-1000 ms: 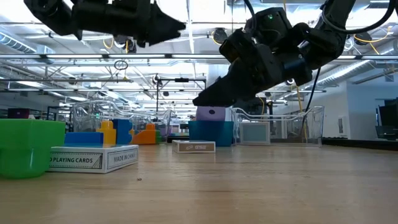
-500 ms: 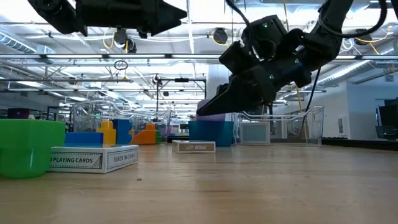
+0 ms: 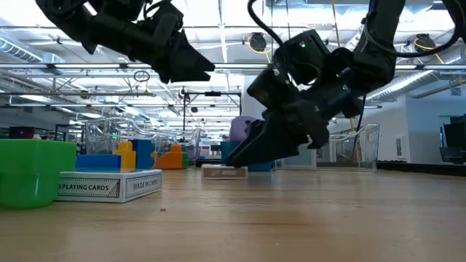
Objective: Pick & Place Toys
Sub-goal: Put the brown playing cards into the right transparent bin
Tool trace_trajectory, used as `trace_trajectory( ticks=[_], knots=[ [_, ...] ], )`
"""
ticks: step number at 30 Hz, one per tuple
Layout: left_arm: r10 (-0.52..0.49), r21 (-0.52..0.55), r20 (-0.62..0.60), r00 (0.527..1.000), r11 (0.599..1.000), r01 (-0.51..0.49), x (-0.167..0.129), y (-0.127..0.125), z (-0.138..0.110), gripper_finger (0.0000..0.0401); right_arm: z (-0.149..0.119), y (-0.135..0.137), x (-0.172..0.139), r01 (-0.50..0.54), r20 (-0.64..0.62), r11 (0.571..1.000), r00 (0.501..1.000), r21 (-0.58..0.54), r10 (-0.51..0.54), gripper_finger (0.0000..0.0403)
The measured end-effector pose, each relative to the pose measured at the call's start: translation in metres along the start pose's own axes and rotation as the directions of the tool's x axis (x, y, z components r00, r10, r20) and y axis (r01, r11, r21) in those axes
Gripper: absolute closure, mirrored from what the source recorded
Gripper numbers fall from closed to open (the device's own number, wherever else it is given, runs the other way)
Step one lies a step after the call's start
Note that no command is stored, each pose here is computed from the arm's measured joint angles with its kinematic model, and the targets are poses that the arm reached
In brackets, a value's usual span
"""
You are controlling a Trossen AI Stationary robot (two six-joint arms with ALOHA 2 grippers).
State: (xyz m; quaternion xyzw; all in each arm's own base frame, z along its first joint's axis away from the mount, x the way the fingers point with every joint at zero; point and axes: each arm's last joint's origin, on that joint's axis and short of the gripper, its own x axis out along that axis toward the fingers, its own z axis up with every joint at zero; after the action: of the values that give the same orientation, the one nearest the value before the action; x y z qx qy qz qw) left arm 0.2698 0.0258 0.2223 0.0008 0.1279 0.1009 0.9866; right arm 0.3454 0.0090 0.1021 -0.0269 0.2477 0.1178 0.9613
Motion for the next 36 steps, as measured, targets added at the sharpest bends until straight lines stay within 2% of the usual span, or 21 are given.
trace_trajectory(
  ticks=[7,11,17,22,29,36],
  knots=[
    [-0.001,-0.005,-0.034,0.999,1.000,0.001,0.006,-0.001,-0.008,0.0128,-0.009,0.003,0.011,0.012,-0.038,0.997,0.999,0.076,-0.010,0.0193],
    [-0.006,-0.002,-0.049,0.999,1.000,0.005,0.009,-0.003,-0.011,0.0128,-0.017,0.007,0.010,0.009,-0.126,0.994,0.992,0.111,0.006,0.0193],
    [-0.005,-0.014,-0.057,0.998,1.000,0.004,0.010,-0.003,-0.013,0.0128,-0.030,0.022,0.010,0.025,-0.268,0.994,0.964,0.106,0.004,0.0193],
    [-0.004,-0.021,-0.056,0.998,1.000,0.003,0.010,-0.003,-0.013,0.0128,-0.035,0.033,0.010,0.048,-0.328,0.996,0.945,0.076,-0.020,0.0193],
    [-0.004,-0.028,-0.060,0.998,1.000,0.003,0.010,-0.003,-0.013,0.0128,-0.047,0.044,0.004,0.101,-0.352,0.992,0.934,0.080,-0.066,0.0193],
    [-0.004,-0.041,-0.071,0.997,0.999,0.001,0.010,-0.003,-0.014,0.0128,-0.059,0.047,-0.004,0.116,-0.330,0.985,0.942,0.128,-0.068,0.0193]
  ],
)
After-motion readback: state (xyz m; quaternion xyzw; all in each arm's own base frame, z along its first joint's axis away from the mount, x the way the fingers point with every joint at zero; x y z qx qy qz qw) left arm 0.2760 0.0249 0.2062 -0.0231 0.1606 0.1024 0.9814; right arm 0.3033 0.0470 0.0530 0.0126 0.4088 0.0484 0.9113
